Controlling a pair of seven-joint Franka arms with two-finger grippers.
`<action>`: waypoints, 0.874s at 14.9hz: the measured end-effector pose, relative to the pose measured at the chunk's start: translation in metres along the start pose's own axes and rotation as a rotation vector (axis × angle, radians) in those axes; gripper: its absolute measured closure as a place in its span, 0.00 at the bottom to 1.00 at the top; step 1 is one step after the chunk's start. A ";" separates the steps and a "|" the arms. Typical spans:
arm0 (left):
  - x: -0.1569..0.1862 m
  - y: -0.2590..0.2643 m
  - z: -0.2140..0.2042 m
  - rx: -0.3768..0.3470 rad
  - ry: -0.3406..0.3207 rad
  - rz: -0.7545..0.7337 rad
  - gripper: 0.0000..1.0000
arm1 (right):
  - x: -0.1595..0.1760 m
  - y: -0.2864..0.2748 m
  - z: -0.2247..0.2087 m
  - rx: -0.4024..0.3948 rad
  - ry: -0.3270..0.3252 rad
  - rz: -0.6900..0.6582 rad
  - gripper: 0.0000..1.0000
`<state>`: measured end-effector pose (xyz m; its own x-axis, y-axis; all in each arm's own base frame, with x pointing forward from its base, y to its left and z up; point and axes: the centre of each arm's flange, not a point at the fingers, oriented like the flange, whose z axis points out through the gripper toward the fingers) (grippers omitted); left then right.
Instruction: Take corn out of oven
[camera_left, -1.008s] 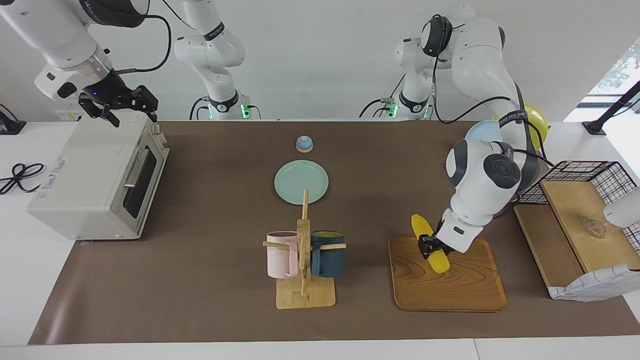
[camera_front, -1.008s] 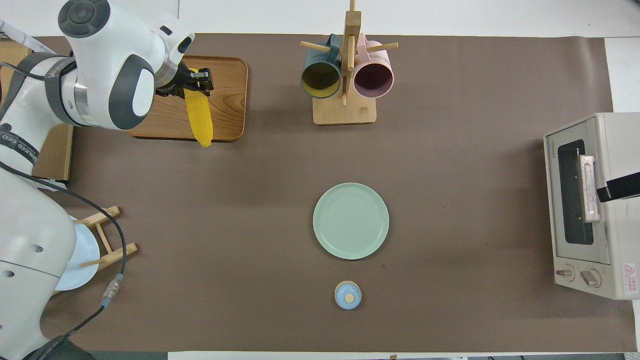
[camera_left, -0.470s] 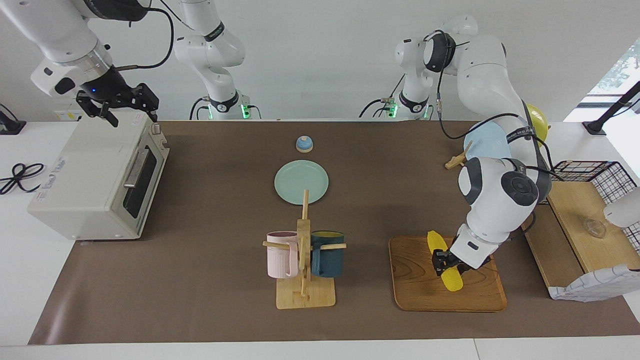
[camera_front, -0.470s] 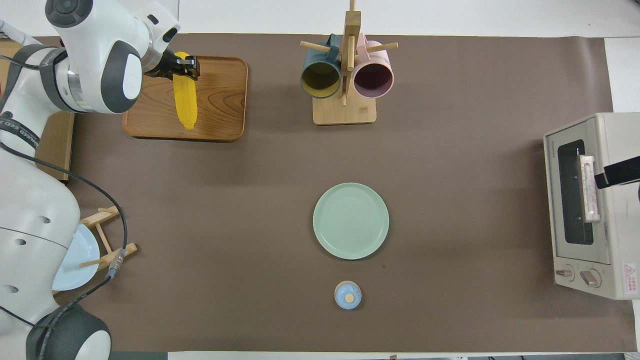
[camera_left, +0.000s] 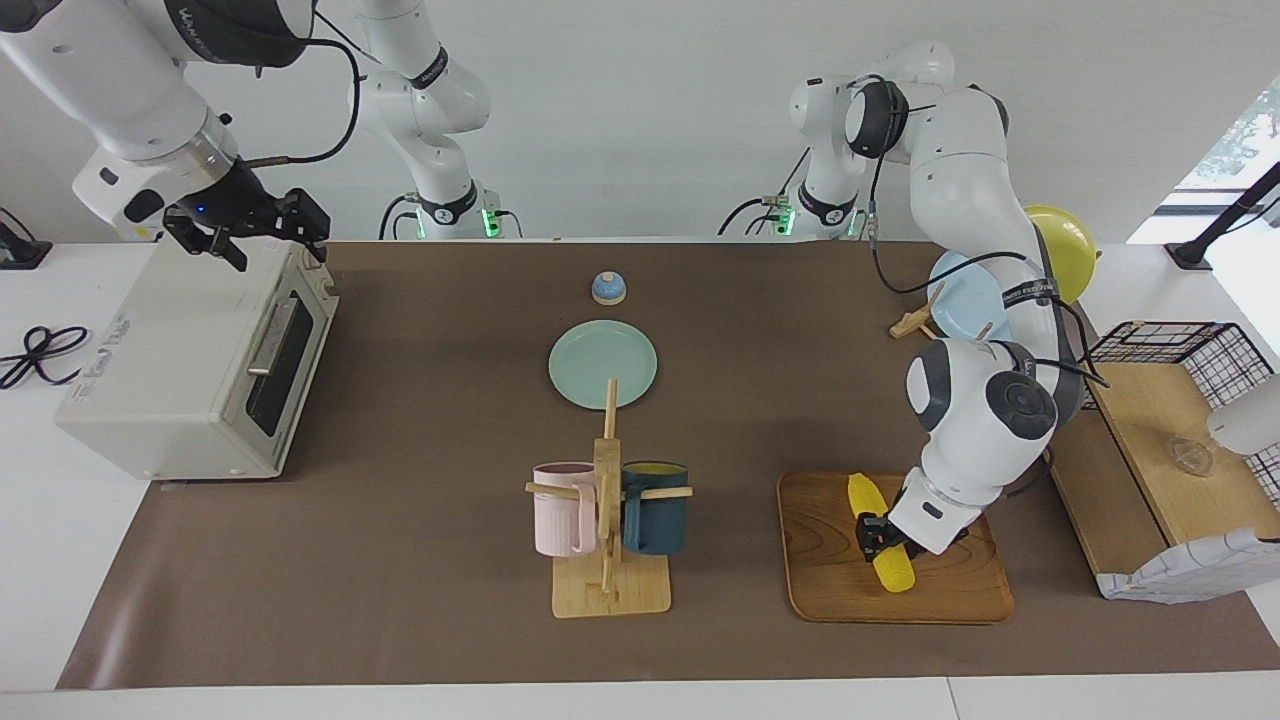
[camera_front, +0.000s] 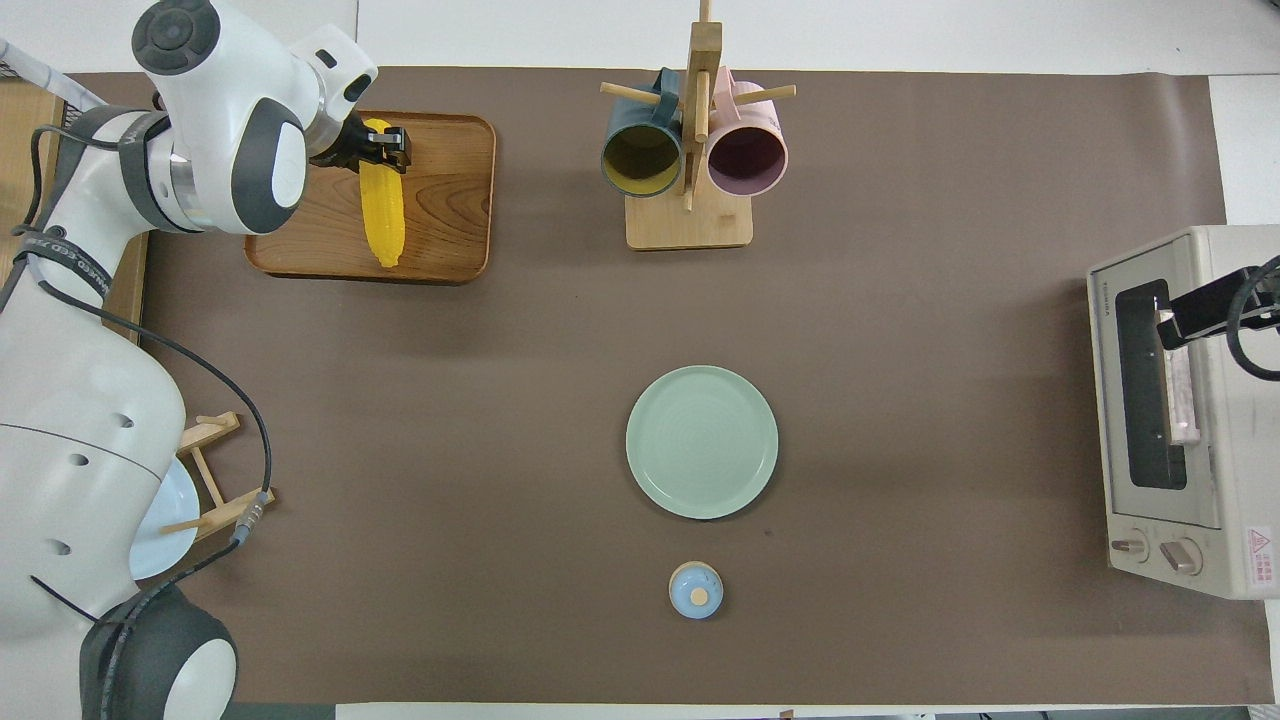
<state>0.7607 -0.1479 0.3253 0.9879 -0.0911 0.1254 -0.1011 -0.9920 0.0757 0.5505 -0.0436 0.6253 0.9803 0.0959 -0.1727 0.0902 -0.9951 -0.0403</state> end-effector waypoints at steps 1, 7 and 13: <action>0.000 0.001 0.000 0.008 0.000 0.004 0.47 | -0.001 -0.001 -0.001 -0.001 0.000 -0.001 0.00; 0.001 0.003 -0.006 0.017 -0.005 0.010 0.09 | -0.018 0.005 -0.001 -0.019 0.010 0.010 0.00; -0.012 0.004 -0.111 0.026 -0.030 -0.049 0.00 | -0.013 0.002 0.002 -0.042 0.003 0.003 0.00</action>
<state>0.7355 -0.1408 0.4337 0.9947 -0.0450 0.0926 -0.0502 -0.9972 0.0547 0.5376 -0.0467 0.6256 0.9810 0.0933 -0.1702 0.0949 -0.9955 0.0014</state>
